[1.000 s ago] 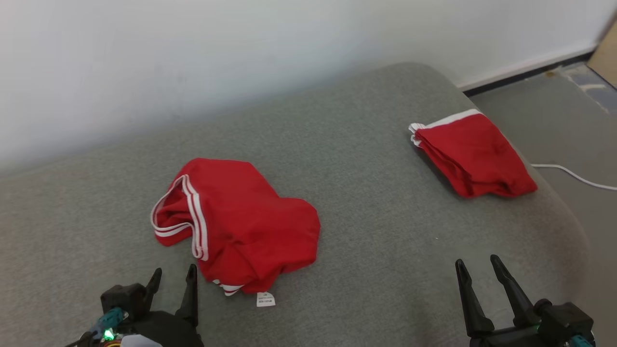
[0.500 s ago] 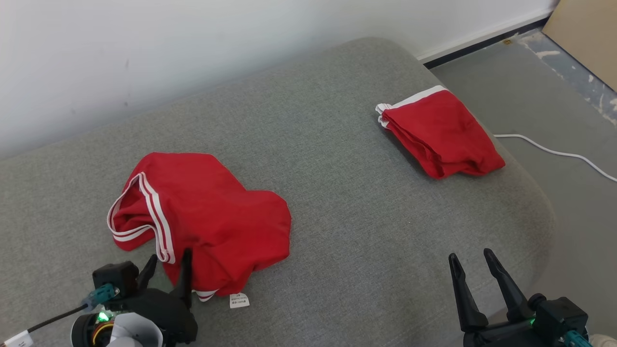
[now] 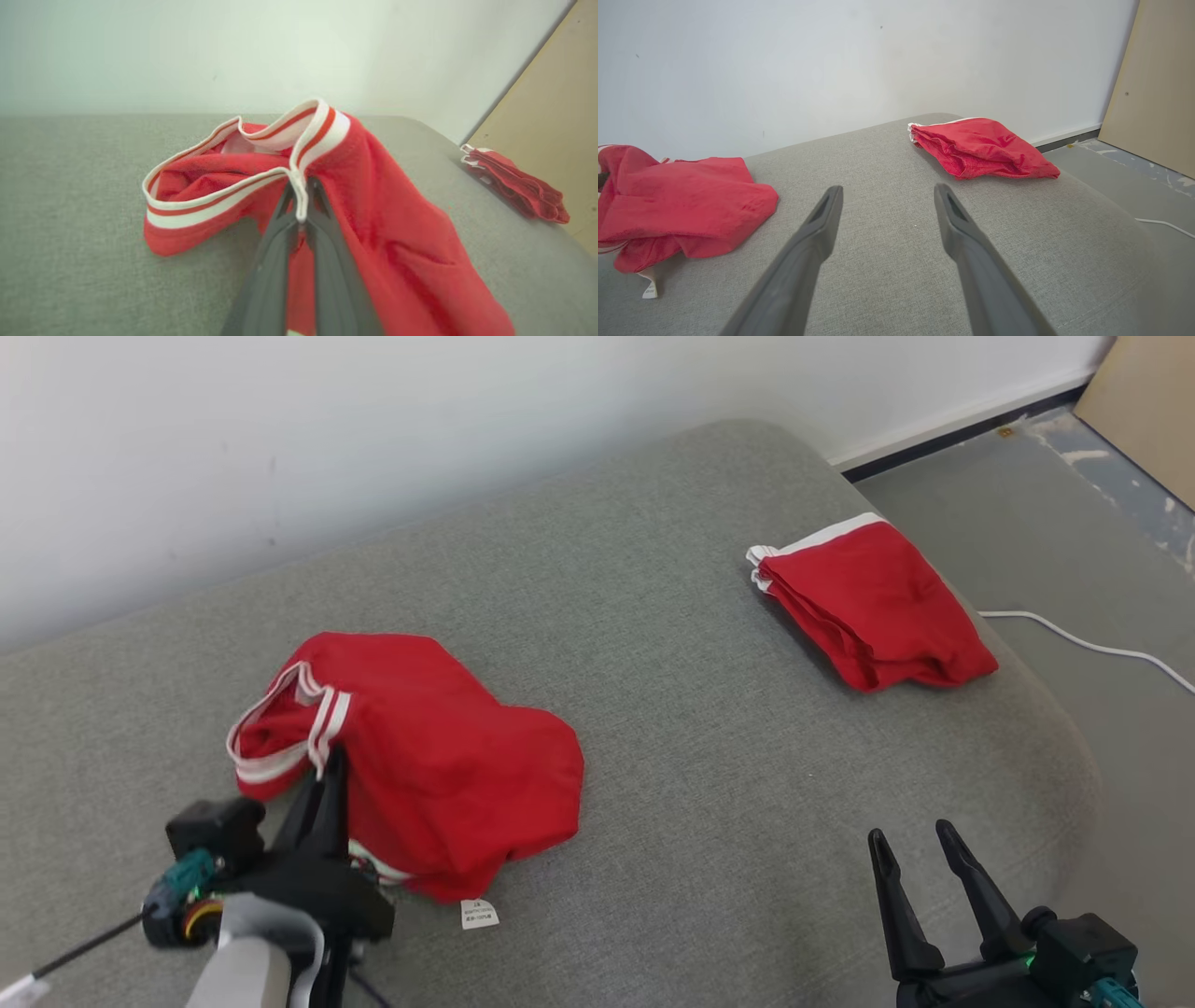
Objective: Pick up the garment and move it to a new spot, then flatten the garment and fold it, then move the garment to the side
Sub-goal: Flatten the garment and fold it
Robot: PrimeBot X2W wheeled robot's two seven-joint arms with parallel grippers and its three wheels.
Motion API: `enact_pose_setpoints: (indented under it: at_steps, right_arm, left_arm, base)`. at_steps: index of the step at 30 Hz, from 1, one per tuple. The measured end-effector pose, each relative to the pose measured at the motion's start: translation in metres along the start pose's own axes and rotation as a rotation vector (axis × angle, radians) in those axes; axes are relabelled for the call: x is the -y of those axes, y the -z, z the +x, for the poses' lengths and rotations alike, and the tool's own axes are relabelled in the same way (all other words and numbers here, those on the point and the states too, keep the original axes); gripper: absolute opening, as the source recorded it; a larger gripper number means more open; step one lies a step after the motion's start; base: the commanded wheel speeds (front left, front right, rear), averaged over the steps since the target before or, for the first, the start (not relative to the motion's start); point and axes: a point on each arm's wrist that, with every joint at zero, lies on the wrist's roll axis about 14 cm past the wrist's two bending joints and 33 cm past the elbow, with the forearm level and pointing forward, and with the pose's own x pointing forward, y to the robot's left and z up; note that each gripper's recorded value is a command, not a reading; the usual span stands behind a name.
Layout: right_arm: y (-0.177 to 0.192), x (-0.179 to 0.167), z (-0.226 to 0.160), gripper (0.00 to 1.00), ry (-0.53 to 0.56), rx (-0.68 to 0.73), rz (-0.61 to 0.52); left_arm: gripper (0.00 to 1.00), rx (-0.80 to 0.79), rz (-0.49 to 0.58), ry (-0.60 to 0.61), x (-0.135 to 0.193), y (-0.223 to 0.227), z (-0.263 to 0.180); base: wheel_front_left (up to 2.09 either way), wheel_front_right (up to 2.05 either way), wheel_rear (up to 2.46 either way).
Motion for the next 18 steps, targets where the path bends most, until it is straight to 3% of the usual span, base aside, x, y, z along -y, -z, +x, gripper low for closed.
enact_pose_setpoints:
  at_steps: [5,13,18]
  right_arm:
    - [0.000,-0.006,0.003,1.00,-0.022,0.003,0.002]
    - [0.001,-0.010,0.005,1.00,-0.035,0.002,0.007]
    - [0.001,-0.013,0.005,1.00,-0.036,0.002,0.013]
  left_arm:
    - [0.00,0.165,0.017,0.089,0.033,-0.061,0.016]
    - [0.00,0.351,0.053,0.329,0.123,-0.142,0.027]
    - [0.00,0.481,0.016,0.427,0.161,-0.187,0.026]
  base:
    - [0.00,0.00,0.00]
    - [0.00,0.00,0.00]
    - [0.00,0.00,0.00]
